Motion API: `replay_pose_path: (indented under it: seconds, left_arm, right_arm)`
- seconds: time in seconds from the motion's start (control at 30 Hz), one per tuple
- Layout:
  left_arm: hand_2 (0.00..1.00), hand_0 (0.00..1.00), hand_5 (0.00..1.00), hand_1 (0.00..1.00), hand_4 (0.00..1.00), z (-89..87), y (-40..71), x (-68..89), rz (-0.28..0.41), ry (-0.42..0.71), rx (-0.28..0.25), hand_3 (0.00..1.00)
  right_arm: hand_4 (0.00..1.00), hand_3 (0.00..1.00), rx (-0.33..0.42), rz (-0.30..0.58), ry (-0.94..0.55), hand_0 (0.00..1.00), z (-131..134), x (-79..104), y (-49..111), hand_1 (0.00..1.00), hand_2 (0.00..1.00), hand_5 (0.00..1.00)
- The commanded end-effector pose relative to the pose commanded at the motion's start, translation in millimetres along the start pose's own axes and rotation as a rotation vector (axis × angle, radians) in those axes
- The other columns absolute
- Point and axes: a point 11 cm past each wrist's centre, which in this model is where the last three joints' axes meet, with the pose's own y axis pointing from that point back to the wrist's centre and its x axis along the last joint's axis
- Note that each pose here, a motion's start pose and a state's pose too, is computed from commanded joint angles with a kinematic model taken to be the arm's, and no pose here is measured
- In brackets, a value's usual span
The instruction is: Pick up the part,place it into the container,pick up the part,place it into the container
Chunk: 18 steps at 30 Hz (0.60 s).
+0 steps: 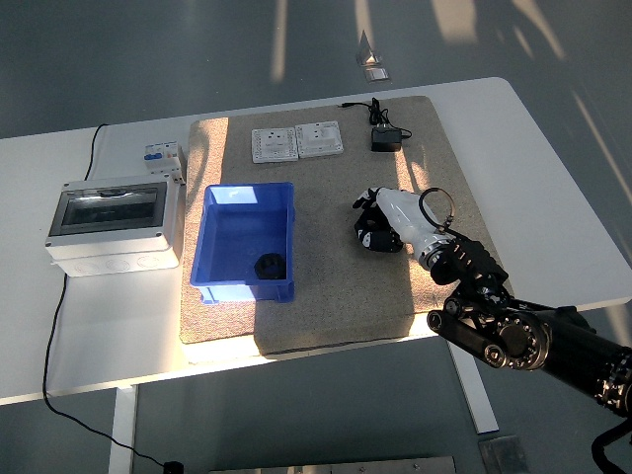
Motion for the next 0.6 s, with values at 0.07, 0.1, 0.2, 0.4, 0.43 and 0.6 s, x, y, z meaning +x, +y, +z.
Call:
replay_pose_path:
  seconds: [0.07,0.1,0.2,0.4,0.43,0.6]
  left_arm:
    - [0.705,0.701,0.836,0.684,0.813,0.0,0.0,0.0,0.000,0.001,0.000,0.768]
    - [0.705,0.701,0.836,0.684,0.813,-0.1,0.0,0.0,0.000,0.001,0.000,0.768]
    - [0.705,0.702,0.838,0.684,0.811,-1.5,-0.1,0.7,0.002,0.004,0.002,0.768]
    - [0.705,0.701,0.839,0.683,0.810,-0.1,-0.2,2.8,0.007,-0.002,0.000,0.767]
    - [0.705,0.701,0.839,0.683,0.810,1.1,-0.2,2.8,0.007,-0.001,-0.002,0.767]
    - [0.705,0.701,0.841,0.683,0.808,2.1,-0.2,3.5,0.011,0.007,-0.008,0.766]
  right_arm:
    - [0.500,0.664,0.019,0.026,-0.017,0.740,-4.6,6.0,-0.2,0.552,0.634,0.081]
    - [0.500,0.664,0.034,0.038,-0.030,0.740,-8.9,8.9,-0.2,0.552,0.634,0.081]
    - [0.484,0.661,0.098,0.054,-0.069,0.704,-29.2,14.7,0.3,0.527,0.632,0.070]
    - [0.502,0.659,0.320,-0.074,-0.032,0.696,-106.5,4.4,4.6,0.522,0.634,0.082]
    - [0.502,0.659,0.343,-0.099,-0.012,0.696,-115.3,0.4,6.7,0.522,0.634,0.082]
    - [0.491,0.672,0.291,-0.110,0.062,0.709,-108.7,0.2,4.2,0.537,0.658,0.072]
